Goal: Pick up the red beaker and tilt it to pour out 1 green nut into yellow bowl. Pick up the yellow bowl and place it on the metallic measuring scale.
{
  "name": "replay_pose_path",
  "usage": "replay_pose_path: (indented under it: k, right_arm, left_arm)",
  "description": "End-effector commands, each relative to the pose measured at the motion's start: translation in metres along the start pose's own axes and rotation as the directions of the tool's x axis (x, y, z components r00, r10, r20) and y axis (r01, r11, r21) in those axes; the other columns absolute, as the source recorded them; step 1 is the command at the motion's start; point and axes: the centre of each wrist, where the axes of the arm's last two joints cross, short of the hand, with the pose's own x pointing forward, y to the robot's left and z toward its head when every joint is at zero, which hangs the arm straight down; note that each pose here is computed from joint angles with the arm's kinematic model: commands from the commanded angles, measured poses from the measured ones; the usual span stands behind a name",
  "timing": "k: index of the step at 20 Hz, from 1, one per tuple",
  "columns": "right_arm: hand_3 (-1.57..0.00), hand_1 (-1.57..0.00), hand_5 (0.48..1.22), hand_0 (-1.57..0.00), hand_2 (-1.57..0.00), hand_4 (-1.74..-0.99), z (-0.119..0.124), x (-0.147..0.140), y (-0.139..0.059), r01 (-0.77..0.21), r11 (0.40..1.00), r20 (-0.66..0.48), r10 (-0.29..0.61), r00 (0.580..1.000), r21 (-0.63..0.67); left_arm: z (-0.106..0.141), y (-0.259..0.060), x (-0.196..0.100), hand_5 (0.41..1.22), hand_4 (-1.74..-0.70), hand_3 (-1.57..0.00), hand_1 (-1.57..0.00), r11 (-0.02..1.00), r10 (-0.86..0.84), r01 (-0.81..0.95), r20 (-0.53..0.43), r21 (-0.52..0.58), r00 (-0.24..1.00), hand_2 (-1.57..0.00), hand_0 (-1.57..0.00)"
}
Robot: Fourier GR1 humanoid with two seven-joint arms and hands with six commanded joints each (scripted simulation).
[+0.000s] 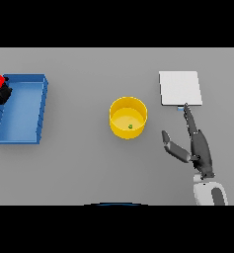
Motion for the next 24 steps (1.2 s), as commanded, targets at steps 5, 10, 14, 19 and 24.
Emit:
replay_pose_path:
  k: [5,10,14,19,24]
  right_arm:
    - [0.0,0.0,0.664,0.0,0.0,-1.187,0.007,-0.002,-0.001,0.0,1.0,0.001,0.0,1.0,-0.003]
    - [0.0,0.0,0.667,0.0,0.0,-1.187,0.008,-0.003,-0.004,-0.006,1.0,-0.011,0.005,1.0,-0.004]
    - [0.0,0.0,0.663,0.0,0.0,-1.187,0.008,0.0,-0.001,-0.013,1.0,-0.016,0.013,1.0,-0.001]
    - [0.0,0.0,0.662,0.0,0.0,-1.198,0.003,0.005,0.001,-0.095,0.995,-0.034,0.096,0.995,0.016]
    - [0.0,0.0,0.709,0.0,0.0,-1.221,-0.026,0.023,-0.001,-0.218,0.956,0.097,0.202,0.975,0.196]
  left_arm:
    - [0.012,0.007,-0.002,0.778,-1.12,-0.9,-0.94,0.978,-0.085,0.086,0.013,-0.189,0.996,-0.96,-1.17]
    - [0.017,0.017,0.0,0.698,-0.85,-0.3,-0.31,0.947,-0.119,0.122,0.026,-0.297,0.993,-0.31,-0.38]
    - [0.015,0.019,0.001,0.678,-0.8,-0.12,-0.13,0.951,-0.096,0.104,0.042,-0.292,0.995,-0.13,-0.16]
    - [0.011,0.02,0.007,0.671,-0.79,-0.04,-0.04,0.962,-0.026,0.046,0.08,-0.268,0.996,-0.04,-0.05]
    - [0.013,0.014,0.008,0.7,-0.78,-0.01,-0.01,0.961,-0.02,0.041,0.081,-0.274,0.996,-0.01,-0.02]
